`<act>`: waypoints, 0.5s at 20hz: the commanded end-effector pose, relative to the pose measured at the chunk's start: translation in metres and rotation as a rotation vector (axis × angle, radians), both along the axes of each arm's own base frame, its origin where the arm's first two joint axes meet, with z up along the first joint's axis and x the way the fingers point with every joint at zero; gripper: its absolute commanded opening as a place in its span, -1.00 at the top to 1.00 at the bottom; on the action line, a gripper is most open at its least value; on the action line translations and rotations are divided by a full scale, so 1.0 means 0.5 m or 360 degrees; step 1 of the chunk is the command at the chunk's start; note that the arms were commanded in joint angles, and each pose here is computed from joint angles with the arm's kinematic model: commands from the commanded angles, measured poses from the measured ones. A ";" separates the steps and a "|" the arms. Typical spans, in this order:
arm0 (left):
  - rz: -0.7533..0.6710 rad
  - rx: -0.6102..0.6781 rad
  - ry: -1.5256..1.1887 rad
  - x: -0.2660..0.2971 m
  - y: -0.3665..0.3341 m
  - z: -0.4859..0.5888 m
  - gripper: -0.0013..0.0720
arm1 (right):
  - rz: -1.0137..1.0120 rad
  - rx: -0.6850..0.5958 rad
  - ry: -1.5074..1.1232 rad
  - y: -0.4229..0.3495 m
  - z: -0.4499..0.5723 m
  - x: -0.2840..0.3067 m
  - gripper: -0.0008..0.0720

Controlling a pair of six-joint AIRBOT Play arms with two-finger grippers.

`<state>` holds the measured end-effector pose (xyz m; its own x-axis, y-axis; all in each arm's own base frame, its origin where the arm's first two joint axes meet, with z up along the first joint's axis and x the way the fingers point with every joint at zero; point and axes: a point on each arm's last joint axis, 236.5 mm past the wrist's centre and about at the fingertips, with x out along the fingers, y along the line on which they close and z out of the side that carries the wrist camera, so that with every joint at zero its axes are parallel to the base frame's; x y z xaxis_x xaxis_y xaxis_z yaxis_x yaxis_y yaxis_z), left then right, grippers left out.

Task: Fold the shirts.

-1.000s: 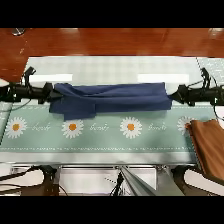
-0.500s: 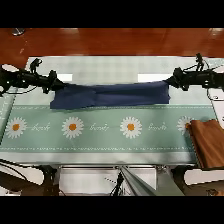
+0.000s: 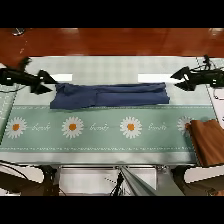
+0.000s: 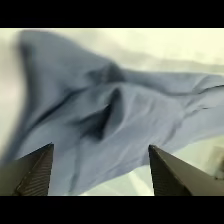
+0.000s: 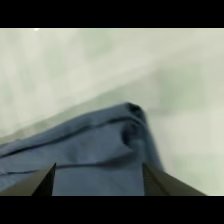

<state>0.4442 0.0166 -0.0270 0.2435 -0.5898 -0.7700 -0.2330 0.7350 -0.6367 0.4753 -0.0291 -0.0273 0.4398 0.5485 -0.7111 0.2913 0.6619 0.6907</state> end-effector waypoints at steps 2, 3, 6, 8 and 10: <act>0.0207 0.0302 -0.0244 -0.039 0.143 0.093 -0.95 | 0.0003 -0.0062 0.0194 -0.077 -0.042 -0.075 -0.75; 0.0262 0.0323 -0.0366 -0.042 0.141 0.116 -0.95 | -0.0010 -0.0056 0.0218 -0.073 -0.063 -0.079 -0.75; 0.0244 0.0322 -0.0636 -0.071 0.072 0.159 -0.95 | 0.0043 0.0068 0.0256 -0.023 -0.109 -0.073 -0.75; 0.0224 0.0303 -0.0649 -0.092 0.033 0.158 -0.95 | 0.0110 0.0125 0.0248 0.020 -0.127 -0.064 -0.75; 0.0150 0.0264 -0.0636 -0.098 -0.009 0.152 -0.95 | 0.0195 0.0149 0.0273 0.069 -0.148 -0.065 -0.75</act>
